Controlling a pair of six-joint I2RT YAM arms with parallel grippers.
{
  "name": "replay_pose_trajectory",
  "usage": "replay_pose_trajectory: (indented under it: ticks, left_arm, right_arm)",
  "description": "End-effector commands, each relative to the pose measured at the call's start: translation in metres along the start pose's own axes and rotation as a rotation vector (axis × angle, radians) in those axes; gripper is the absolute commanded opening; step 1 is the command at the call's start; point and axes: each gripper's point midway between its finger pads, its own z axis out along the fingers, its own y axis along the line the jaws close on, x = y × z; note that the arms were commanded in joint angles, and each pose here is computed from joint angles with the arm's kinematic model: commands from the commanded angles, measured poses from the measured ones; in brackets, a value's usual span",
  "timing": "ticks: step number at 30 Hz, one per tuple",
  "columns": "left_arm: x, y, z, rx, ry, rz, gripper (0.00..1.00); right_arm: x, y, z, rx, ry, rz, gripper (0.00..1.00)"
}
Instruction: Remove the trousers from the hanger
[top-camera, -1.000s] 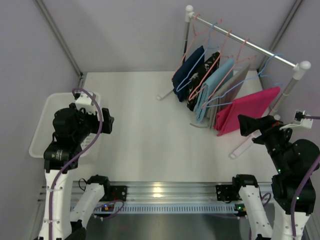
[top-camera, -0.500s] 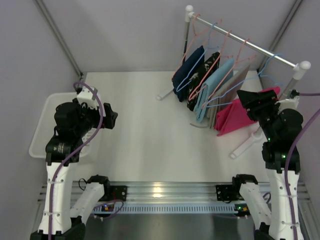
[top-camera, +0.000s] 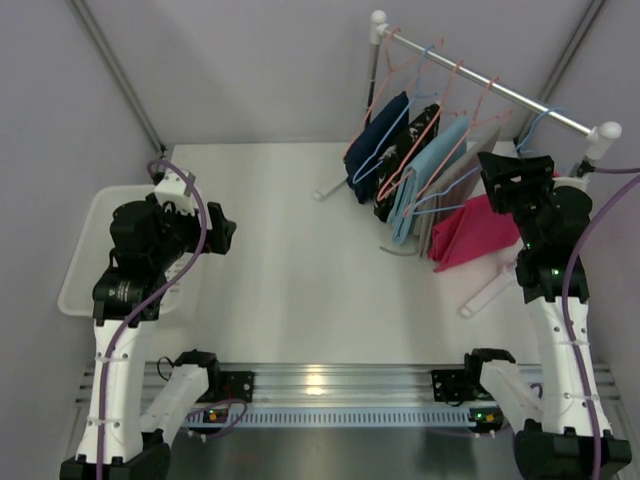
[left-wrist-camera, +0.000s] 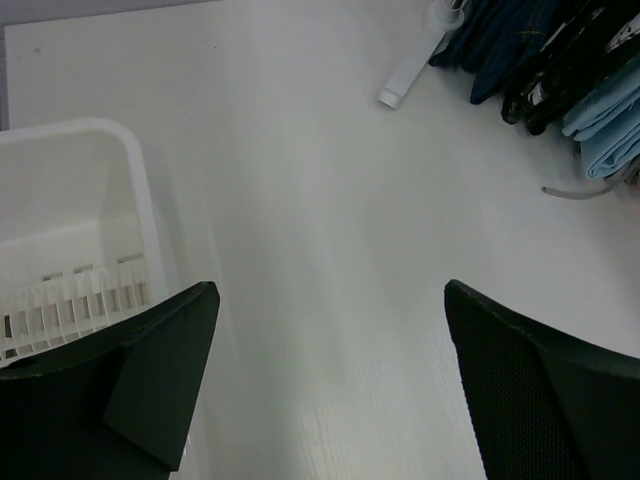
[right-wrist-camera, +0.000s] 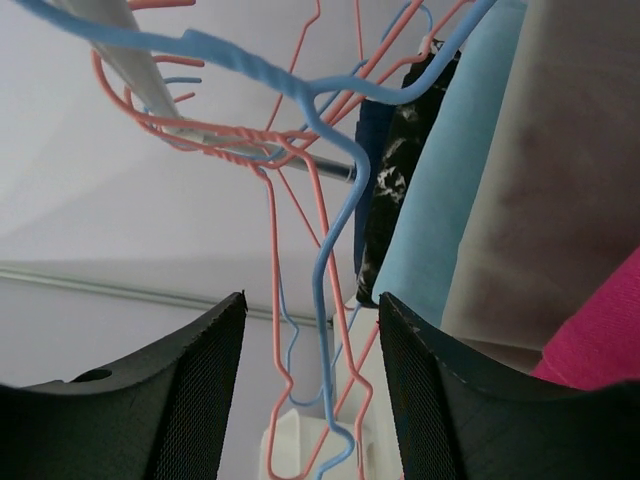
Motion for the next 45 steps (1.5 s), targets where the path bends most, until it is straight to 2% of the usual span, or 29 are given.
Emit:
replay_pose_trajectory:
  ticks: [1, 4, 11, 22, 28, 34, 37, 41, 45]
  left_arm:
    - [-0.031, -0.002, -0.003, 0.007, -0.097, 0.017, 0.99]
    - [-0.033, -0.001, -0.002, 0.005, -0.102, 0.017, 0.99]
    - [-0.027, -0.002, 0.001, 0.012, -0.087, 0.020, 0.99]
    - [-0.021, -0.001, 0.007, 0.018, -0.066, 0.010, 0.99]
    - [-0.021, -0.001, 0.008, 0.018, -0.064, 0.010, 0.99]
    - [-0.019, -0.002, 0.008, 0.021, -0.060, 0.008, 0.99]
    - [-0.017, -0.002, 0.008, 0.021, -0.055, 0.006, 0.99]
    - [-0.018, -0.001, 0.008, 0.018, -0.055, 0.005, 0.99]
    - [-0.018, -0.002, 0.009, 0.021, -0.054, 0.003, 0.99]
  right_arm:
    - [-0.024, 0.029, 0.010, -0.095, -0.089, 0.029, 0.55]
    - [-0.026, 0.023, 0.020, -0.072, -0.101, 0.037, 0.54]
    - [-0.029, 0.027, 0.039, -0.086, -0.111, 0.067, 0.45]
    - [-0.020, 0.040, 0.038, -0.112, -0.075, 0.112, 0.49]
    - [-0.015, 0.039, 0.034, -0.108, -0.059, 0.110, 0.44]
    - [-0.006, 0.029, 0.033, -0.077, -0.032, 0.109, 0.43]
    - [-0.003, 0.030, 0.035, -0.085, -0.024, 0.104, 0.37]
    - [-0.001, 0.033, 0.035, -0.093, -0.010, 0.091, 0.20]
    - [0.000, 0.037, 0.030, -0.099, 0.002, 0.077, 0.08]
